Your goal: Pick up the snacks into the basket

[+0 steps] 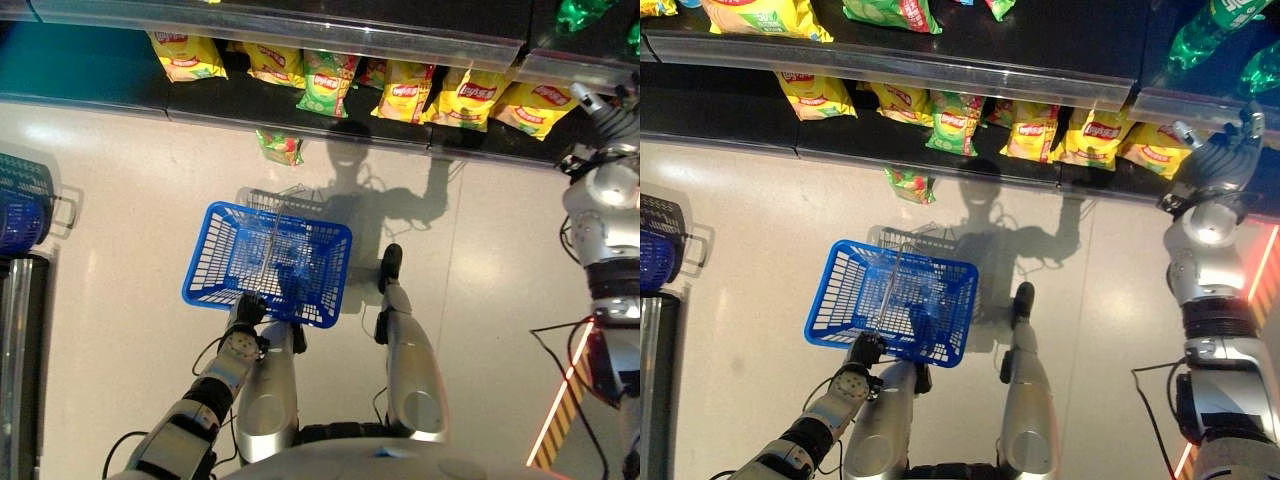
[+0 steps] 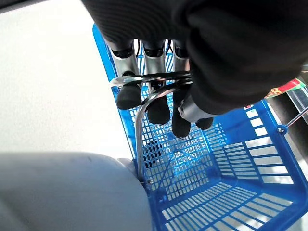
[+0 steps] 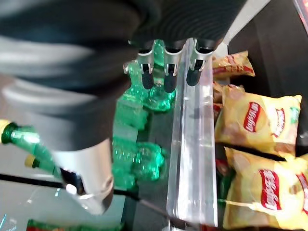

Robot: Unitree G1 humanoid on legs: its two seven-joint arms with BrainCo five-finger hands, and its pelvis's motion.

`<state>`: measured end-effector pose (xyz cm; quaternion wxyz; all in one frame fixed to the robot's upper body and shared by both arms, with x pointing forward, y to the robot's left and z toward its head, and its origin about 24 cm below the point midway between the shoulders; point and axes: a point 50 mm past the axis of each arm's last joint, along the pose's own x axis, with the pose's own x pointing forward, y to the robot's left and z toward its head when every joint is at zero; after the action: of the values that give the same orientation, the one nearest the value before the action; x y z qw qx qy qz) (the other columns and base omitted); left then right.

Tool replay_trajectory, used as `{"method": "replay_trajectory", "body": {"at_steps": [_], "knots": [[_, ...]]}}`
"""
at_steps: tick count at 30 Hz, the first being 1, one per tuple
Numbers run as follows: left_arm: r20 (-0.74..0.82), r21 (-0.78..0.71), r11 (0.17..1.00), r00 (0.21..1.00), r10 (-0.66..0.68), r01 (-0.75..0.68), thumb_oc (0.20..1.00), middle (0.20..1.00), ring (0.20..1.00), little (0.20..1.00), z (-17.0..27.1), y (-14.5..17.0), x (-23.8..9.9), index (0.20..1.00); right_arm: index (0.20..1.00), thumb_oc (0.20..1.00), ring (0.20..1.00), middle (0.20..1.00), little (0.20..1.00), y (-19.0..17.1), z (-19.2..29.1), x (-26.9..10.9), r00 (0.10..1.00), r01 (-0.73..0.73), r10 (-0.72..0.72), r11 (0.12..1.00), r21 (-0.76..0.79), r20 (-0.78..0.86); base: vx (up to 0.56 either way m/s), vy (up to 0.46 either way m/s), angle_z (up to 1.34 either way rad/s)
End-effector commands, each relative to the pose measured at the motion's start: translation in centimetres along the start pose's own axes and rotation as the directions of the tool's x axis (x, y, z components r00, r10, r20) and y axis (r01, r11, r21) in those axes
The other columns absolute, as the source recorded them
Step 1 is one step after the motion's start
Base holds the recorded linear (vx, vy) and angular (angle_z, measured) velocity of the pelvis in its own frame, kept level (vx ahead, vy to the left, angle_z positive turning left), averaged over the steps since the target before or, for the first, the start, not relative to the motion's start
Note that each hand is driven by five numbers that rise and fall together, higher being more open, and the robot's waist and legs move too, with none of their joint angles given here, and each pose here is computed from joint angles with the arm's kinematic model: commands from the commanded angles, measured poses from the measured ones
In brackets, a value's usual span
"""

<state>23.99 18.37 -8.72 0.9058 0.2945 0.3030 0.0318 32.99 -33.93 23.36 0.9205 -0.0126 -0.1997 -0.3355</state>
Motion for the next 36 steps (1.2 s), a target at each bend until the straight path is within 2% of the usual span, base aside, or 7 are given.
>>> {"method": "replay_trajectory", "body": {"at_steps": [1, 12, 26, 30, 36], "knots": [[-0.132, 0.077, 0.995, 0.990, -0.057, 0.068, 0.200, 0.200, 0.200, 0.200, -4.4, -2.0, -1.8, 0.200, 1.000, 1.000, 1.000, 1.000, 1.000, -1.7, 4.7, 2.0, 0.987, 0.059, -0.055, 0.998, -0.022, 0.154, 0.02, -0.042, -0.08], [-0.154, 0.108, 0.993, 0.988, -0.026, 0.043, 0.200, 0.200, 0.200, 0.200, -5.1, -1.2, -1.6, 0.200, 1.000, 1.000, 1.000, 1.000, 1.000, -0.7, 7.8, 3.9, 0.979, 0.065, -0.041, 0.992, -0.113, 0.201, 0.02, -0.057, -0.01], [-0.196, 0.115, 0.993, 0.981, -0.007, 0.031, 0.200, 0.200, 0.200, 0.200, -6.4, -1.1, -2.0, 0.200, 1.000, 1.000, 1.000, 1.000, 1.000, 2.6, 11.1, 3.5, 0.952, -0.022, 0.041, 0.998, -0.066, 0.304, 0.01, -0.031, 0.02], [-0.200, 0.118, 0.992, 0.980, -0.011, 0.035, 0.200, 0.200, 0.200, 0.200, -6.5, -1.2, -2.1, 0.200, 1.000, 1.000, 1.000, 1.000, 1.000, 3.2, 10.4, 3.1, 0.953, -0.047, 0.065, 0.997, -0.068, 0.296, -0.01, -0.007, 0.03], [-0.218, 0.114, 0.993, 0.976, -0.012, 0.038, 0.200, 0.200, 0.200, 0.200, -6.8, -1.4, -2.2, 0.200, 1.000, 1.000, 1.000, 1.000, 1.000, 3.6, 6.9, 1.8, 0.970, -0.083, 0.099, 0.993, -0.080, 0.223, -0.01, 0.000, 0.09]]}}
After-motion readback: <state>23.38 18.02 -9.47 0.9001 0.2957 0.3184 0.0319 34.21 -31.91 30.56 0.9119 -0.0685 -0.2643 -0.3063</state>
